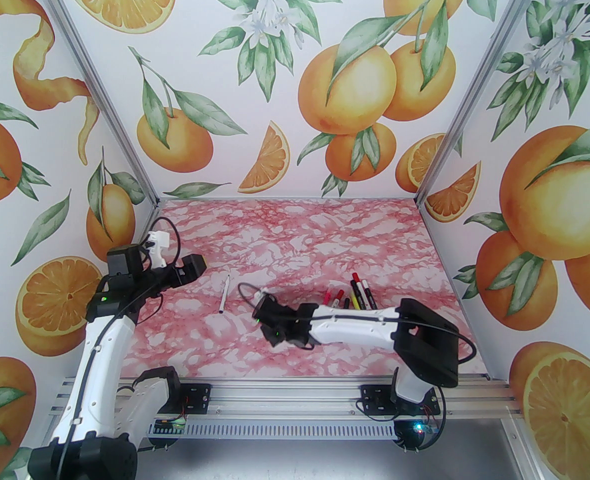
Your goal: Open the pen caps
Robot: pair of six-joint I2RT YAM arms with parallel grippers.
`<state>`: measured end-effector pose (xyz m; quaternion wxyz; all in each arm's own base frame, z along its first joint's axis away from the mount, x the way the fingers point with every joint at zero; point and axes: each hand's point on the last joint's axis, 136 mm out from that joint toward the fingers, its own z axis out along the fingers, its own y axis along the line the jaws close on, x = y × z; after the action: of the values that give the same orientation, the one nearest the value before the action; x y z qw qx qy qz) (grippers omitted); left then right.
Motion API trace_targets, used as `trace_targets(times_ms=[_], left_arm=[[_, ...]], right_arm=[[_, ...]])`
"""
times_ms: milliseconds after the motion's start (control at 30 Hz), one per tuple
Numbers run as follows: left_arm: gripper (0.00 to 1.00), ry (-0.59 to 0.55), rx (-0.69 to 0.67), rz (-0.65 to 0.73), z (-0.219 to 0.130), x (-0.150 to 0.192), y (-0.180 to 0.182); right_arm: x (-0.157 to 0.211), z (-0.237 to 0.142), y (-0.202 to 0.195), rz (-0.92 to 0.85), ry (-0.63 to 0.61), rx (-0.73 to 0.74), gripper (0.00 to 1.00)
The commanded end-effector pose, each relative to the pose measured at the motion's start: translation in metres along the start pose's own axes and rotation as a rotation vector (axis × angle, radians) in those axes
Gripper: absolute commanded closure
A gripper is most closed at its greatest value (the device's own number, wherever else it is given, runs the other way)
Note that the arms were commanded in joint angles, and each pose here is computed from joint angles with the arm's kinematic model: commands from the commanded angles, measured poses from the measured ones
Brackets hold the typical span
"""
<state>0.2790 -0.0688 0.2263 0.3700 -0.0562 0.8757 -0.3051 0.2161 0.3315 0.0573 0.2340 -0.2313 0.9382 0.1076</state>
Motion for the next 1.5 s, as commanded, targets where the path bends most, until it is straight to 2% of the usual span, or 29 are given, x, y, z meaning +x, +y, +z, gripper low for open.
trace_targets(times_ms=[0,200,500,933,1167,1300,1467], left_arm=[[0.0,0.0,0.04,0.036,0.003,0.007,-0.013],[0.0,0.047,0.099,0.086,0.01,0.033,-0.04],[0.0,0.144,0.176,0.161,0.027,0.084,-0.069],[0.0,0.202,0.179,0.214,0.044,0.112,-0.086],[0.0,0.204,0.17,0.212,0.045,0.114,-0.086],[0.0,0.204,0.17,0.216,0.044,0.113,-0.088],[0.0,0.213,0.202,0.245,0.044,0.115,-0.096]], right_arm=[[-0.029,-0.002,-0.04,0.154,-0.055,0.091,0.85],[-0.052,0.01,-0.101,0.28,-0.046,0.228,0.85],[-0.069,0.03,-0.156,0.368,-0.005,0.282,0.84],[-0.069,0.059,-0.181,0.419,0.065,0.271,0.81],[-0.069,0.063,-0.181,0.431,0.071,0.264,0.74],[-0.074,0.056,-0.18,0.433,0.058,0.252,0.66],[-0.086,0.028,-0.173,0.42,0.002,0.215,0.61]])
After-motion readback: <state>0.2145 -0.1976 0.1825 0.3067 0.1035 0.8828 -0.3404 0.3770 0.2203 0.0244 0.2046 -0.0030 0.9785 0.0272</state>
